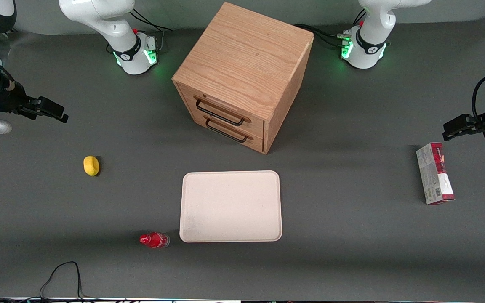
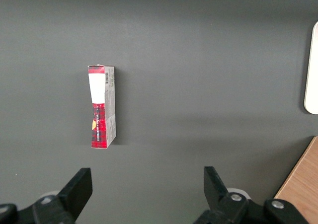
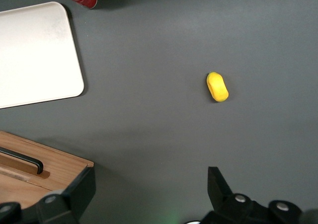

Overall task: Place coke bottle on tray
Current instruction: 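Move the open right gripper down over the red Coca-Cola bottle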

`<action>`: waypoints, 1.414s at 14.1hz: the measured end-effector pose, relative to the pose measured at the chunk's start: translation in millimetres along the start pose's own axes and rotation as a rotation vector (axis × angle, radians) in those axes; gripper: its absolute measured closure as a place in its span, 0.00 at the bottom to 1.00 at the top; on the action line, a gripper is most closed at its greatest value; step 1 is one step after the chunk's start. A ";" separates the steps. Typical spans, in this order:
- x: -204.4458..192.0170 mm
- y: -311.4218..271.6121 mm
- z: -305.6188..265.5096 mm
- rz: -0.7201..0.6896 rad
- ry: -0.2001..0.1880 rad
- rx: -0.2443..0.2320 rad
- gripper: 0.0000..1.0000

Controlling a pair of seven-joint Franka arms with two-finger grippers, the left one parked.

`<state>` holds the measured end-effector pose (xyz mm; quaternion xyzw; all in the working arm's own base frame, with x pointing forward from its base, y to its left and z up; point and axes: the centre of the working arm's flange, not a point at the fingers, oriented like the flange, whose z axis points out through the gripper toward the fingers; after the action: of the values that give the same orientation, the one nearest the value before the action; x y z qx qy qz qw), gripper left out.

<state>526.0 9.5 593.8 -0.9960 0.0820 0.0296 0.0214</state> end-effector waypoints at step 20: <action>167.6 -141.3 53.7 -0.145 0.155 -0.008 0.00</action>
<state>711.3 124.2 535.2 -0.9987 0.0109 -0.0489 0.0130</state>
